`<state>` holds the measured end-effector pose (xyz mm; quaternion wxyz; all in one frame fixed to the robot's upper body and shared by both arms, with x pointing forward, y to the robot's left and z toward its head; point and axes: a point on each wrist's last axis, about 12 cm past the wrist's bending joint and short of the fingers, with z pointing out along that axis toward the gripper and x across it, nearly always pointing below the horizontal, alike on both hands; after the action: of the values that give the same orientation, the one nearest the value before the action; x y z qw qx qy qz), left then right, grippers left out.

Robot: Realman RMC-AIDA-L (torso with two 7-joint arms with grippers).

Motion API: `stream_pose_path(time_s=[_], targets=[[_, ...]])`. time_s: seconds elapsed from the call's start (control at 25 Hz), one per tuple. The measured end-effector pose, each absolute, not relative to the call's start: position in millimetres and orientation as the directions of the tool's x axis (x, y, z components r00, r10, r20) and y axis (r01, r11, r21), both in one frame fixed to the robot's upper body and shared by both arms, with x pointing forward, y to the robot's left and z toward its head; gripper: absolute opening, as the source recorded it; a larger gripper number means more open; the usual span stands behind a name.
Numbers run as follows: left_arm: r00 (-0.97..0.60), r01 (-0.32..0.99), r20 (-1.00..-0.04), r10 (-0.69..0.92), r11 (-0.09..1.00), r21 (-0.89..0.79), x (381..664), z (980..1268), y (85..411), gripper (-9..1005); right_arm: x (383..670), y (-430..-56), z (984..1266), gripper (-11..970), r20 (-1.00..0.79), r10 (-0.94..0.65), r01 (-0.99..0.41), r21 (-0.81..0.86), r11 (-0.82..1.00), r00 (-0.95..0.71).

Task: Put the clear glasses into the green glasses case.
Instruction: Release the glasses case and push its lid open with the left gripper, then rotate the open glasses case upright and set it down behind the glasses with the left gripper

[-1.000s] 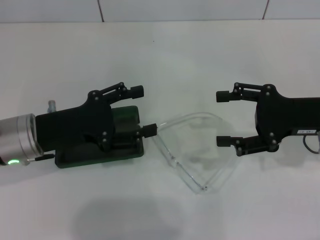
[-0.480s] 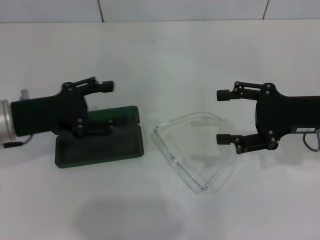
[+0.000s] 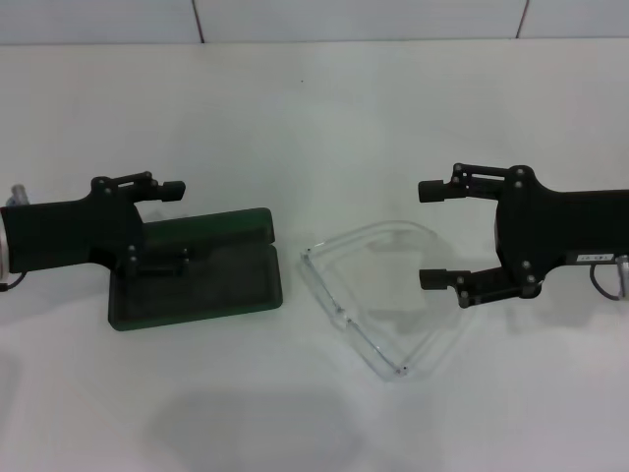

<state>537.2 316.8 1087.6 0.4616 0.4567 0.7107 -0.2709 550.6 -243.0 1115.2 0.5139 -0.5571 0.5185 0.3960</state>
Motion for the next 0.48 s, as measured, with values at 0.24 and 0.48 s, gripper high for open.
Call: stream_pose_path(time_s=[0.24,0.48], targets=[[-0.185,0.892,-0.874,0.449,0.451,0.043,539.4,1082.3,320.6,791,550.1,-241.8,1115.0,857,-0.975,-0.167,-0.985,-0.161,0.063,0.148],[-0.194,0.874,-0.862,0.468,0.482,0.065,543.5,1079.5,323.1,468,548.7,-238.3,1113.4,857,-0.975,-0.166,-0.986,-0.161,0.053,0.150]])
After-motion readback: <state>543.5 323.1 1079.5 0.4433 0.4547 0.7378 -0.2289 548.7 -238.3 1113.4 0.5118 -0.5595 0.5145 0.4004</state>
